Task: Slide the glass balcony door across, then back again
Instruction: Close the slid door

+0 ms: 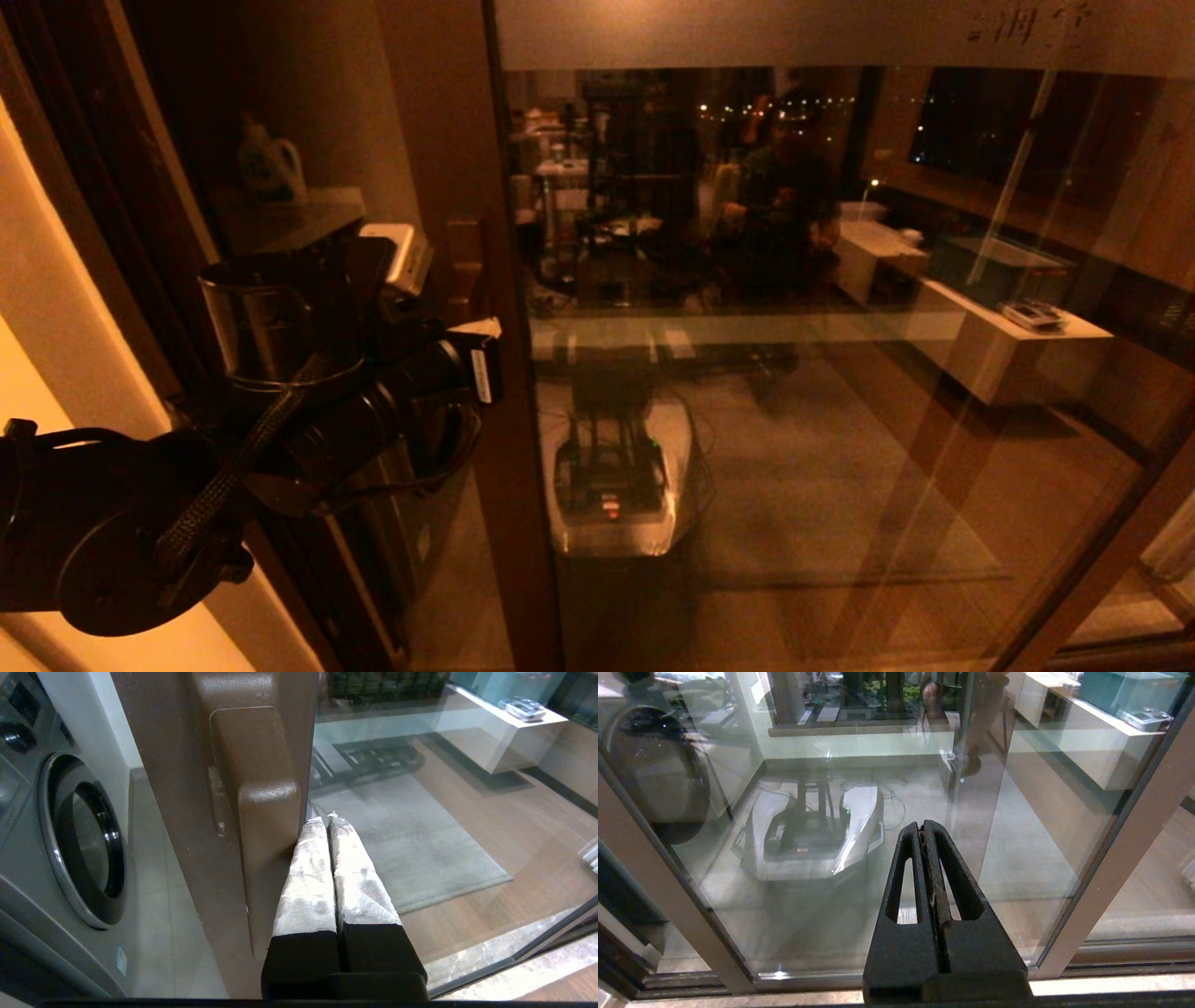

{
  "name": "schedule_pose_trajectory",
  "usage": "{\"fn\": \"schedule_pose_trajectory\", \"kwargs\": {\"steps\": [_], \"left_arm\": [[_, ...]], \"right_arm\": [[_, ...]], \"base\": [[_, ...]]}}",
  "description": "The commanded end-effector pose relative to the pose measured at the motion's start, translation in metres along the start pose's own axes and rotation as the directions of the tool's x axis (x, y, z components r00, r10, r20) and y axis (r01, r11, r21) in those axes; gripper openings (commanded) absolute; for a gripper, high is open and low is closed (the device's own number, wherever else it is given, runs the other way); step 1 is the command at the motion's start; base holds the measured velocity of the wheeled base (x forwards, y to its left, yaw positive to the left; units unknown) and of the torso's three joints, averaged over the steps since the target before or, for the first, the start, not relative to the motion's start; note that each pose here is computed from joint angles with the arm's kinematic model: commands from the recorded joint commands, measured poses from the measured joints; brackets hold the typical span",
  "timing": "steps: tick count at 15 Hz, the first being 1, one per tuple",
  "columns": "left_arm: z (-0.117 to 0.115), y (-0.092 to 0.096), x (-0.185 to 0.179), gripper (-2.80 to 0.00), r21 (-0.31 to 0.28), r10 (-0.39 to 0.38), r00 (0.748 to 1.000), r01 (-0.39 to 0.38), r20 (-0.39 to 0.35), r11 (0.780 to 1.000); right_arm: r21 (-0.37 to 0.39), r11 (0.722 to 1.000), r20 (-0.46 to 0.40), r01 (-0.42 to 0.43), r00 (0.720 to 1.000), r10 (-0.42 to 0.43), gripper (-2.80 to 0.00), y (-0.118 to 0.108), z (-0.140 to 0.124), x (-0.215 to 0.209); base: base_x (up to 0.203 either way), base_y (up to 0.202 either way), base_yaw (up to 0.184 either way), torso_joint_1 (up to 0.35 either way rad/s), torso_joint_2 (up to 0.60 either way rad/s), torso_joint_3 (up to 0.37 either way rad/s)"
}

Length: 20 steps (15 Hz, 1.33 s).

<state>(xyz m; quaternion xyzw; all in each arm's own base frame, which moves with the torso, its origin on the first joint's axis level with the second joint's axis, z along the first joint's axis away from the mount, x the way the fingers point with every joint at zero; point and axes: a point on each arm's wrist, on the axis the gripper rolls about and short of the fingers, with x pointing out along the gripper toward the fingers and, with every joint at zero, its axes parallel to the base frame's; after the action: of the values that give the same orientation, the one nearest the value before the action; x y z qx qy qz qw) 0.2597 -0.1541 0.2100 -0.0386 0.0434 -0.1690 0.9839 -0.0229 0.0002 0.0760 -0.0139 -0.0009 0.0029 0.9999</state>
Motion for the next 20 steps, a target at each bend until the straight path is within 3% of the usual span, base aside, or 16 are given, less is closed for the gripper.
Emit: {"fn": "schedule_pose_trajectory", "kwargs": {"steps": [1, 20], "left_arm": [[0.002, 0.004, 0.000, -2.80, -0.004, 0.016, 1.000, -0.016, 0.011, 1.000], [0.002, 0.039, -0.003, -2.80, -0.006, 0.120, 0.993, -0.119, 0.008, 0.993]], "right_arm": [[0.000, 1.000, -0.002, -0.002, 1.000, 0.002, -2.80, 0.000, 0.000, 0.000], [-0.001, 1.000, 0.000, 0.000, 1.000, 0.000, -2.80, 0.000, 0.000, 0.000]], "base": [[0.000, 0.000, 0.000, 0.000, 0.00, 0.000], [0.000, 0.000, 0.000, 0.000, 0.00, 0.000]]}}
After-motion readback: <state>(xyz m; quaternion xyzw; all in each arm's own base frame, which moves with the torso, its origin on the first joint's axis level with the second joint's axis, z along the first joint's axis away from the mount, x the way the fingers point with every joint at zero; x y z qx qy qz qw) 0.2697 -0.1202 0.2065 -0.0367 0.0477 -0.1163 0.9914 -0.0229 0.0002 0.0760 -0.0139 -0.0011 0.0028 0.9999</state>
